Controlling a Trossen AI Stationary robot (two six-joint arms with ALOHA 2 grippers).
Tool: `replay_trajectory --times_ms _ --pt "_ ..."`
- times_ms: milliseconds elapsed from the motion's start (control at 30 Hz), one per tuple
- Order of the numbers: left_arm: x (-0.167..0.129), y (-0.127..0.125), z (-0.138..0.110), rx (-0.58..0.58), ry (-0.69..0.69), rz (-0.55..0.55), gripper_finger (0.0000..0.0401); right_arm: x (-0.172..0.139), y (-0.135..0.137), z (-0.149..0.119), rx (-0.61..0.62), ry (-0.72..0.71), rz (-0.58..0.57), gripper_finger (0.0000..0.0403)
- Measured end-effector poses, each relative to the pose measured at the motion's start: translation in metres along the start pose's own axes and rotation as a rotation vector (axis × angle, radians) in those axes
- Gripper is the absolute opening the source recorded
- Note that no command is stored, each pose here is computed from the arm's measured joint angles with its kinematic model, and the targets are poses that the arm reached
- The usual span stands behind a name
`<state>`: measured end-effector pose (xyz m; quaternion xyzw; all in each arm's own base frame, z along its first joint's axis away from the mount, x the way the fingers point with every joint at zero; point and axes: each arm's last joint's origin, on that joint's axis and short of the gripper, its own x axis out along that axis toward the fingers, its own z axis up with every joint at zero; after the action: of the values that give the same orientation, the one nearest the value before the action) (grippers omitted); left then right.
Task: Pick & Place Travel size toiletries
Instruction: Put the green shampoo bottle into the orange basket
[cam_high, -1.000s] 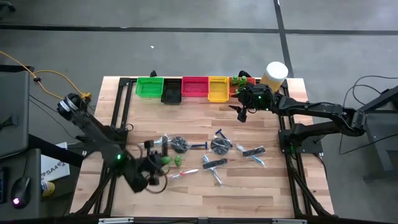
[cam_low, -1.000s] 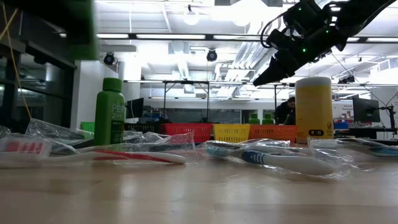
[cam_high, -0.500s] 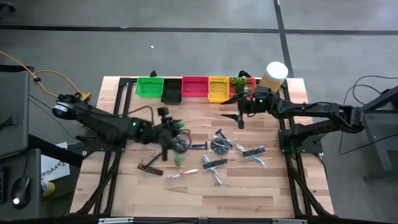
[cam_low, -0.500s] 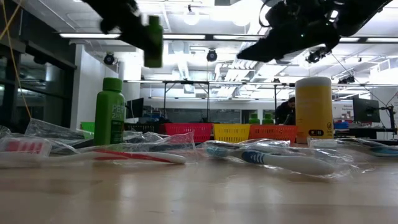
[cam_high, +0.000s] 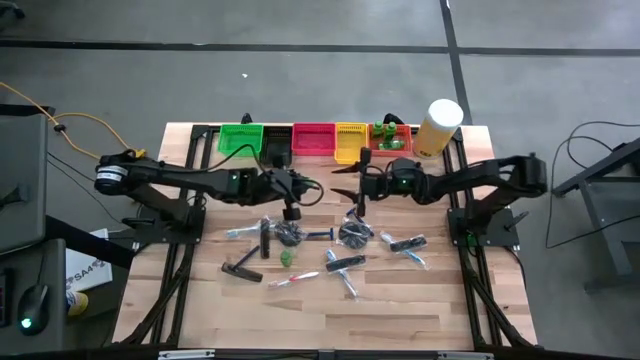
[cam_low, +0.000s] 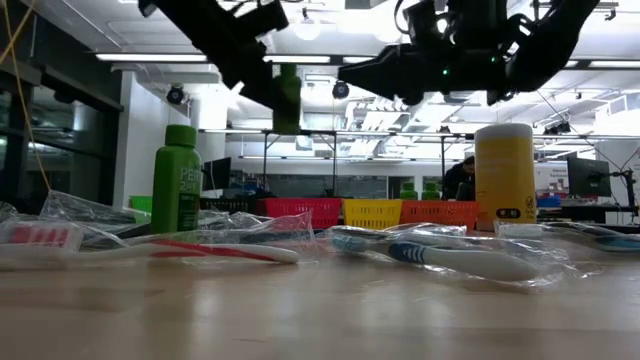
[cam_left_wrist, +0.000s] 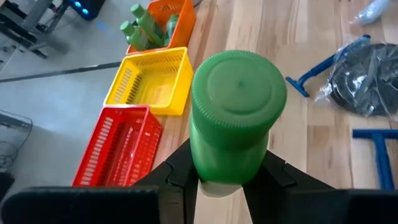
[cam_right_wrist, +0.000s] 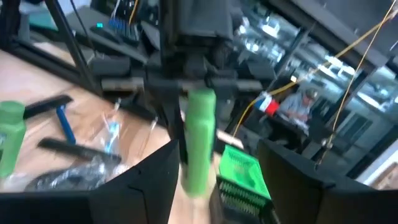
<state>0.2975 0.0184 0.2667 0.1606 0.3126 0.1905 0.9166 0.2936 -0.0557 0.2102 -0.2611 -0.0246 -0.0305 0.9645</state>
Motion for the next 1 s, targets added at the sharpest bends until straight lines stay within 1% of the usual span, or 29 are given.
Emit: replay_trajectory --times_ms 67,167,333,500,633,700,867,1000 --pt "0.005 0.000 -0.001 0.009 0.006 -0.007 0.0092 0.006 0.001 -0.003 0.023 -0.019 0.003 0.0210" --pt "0.011 -0.003 0.000 0.026 -0.010 -0.017 0.0092 0.021 0.002 -0.006 0.066 -0.034 0.045 0.0210" --pt "0.015 -0.006 0.000 0.041 -0.017 -0.017 0.0092 0.043 0.004 -0.012 0.053 -0.030 0.058 0.0210" --pt "0.015 -0.006 0.000 0.039 -0.016 -0.017 0.0092 0.050 0.003 -0.010 0.066 -0.054 0.079 0.0210" --pt "0.015 -0.006 0.000 0.040 -0.019 -0.017 0.0092 0.055 0.002 -0.009 0.073 -0.025 0.097 0.0210" --pt "0.015 -0.006 0.000 0.040 -0.024 -0.036 0.0092 0.057 0.002 -0.009 0.077 -0.010 0.106 0.0210" --pt "0.015 -0.006 0.001 0.038 -0.030 -0.041 0.0092 0.059 0.000 -0.006 0.076 -0.025 0.120 0.0210" --pt "0.015 -0.006 0.002 0.038 -0.042 -0.048 0.0092 0.061 0.002 -0.011 0.082 0.001 0.135 0.0205"
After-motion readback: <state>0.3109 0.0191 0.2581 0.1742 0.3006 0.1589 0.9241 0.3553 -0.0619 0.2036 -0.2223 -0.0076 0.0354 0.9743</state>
